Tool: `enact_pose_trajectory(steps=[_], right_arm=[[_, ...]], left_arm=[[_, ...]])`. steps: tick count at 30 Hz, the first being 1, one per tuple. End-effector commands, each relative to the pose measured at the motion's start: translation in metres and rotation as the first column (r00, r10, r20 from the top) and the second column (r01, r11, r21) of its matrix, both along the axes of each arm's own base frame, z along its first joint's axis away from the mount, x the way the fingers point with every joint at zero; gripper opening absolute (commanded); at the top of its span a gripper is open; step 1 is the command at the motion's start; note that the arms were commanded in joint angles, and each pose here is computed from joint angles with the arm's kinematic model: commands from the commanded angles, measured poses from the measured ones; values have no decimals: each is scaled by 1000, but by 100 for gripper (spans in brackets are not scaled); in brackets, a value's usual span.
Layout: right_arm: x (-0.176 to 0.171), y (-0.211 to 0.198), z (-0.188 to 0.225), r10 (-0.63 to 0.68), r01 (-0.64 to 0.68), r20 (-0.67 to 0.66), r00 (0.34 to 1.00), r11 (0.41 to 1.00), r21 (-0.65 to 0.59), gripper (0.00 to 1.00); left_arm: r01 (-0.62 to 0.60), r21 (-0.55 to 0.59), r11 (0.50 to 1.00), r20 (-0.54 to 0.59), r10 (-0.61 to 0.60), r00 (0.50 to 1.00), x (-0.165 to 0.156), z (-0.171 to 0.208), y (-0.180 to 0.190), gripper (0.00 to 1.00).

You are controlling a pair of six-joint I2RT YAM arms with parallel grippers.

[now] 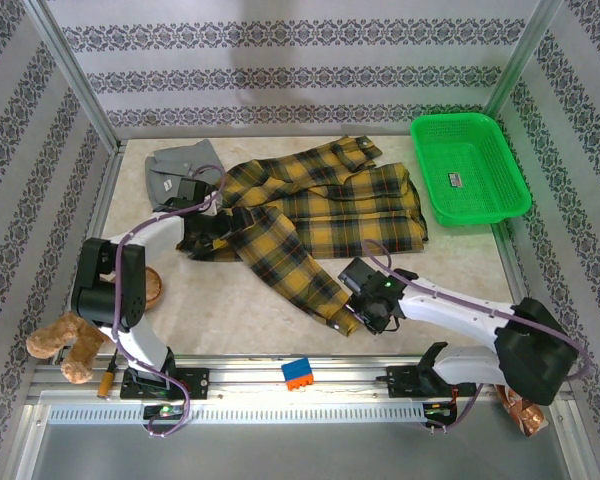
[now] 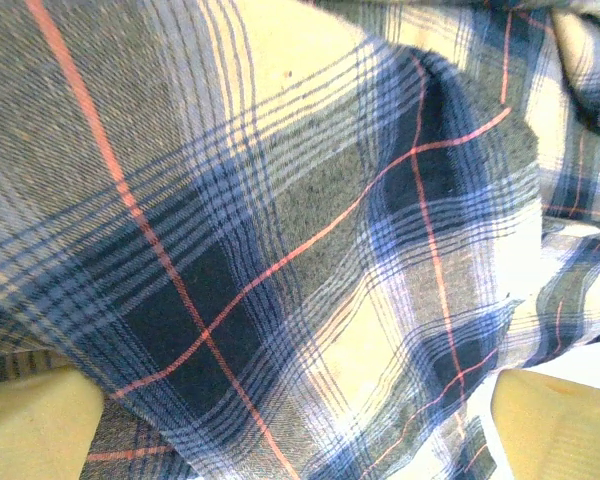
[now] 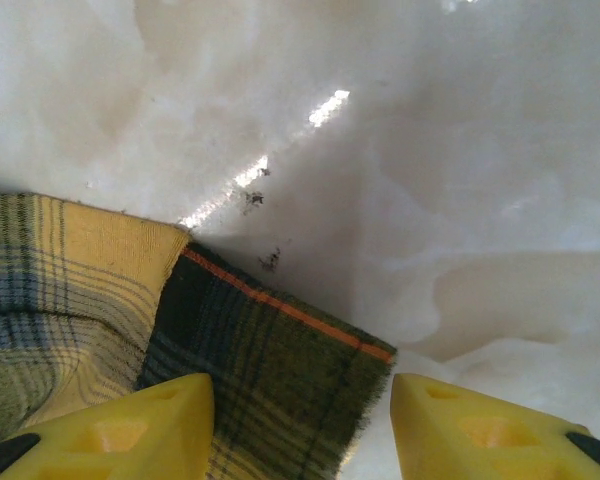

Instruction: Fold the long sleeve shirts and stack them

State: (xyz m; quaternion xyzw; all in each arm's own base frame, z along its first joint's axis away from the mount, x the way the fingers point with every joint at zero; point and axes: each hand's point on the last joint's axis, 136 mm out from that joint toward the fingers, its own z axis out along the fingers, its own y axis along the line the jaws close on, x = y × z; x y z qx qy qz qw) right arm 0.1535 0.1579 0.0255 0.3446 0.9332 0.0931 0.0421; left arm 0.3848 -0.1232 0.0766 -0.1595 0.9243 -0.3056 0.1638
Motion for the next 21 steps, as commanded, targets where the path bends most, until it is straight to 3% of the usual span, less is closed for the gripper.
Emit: enact_pose_trajectory(steps=[1,6,8,15,21], right_arm=[[4,11,0,45,-45,-20,999,999,10,47],[20,20,10,76,-75,24,997,997,-7,11],[37,28,30,117,-117,97,988,993,-6,1],[112,69,147,314,-342,372,874,940,10,0],[197,107,273,359,-488,627,691,872,39,0]], left_arm=[[-28,-37,999,23,29,999,1,15,5,100],[-72,-70,995,35,75,997,3,28,15,100],[-95,-92,991,36,99,994,4,33,19,100],[-180,-146,973,57,190,980,12,57,39,100],[-228,-165,960,93,245,965,21,77,54,100]])
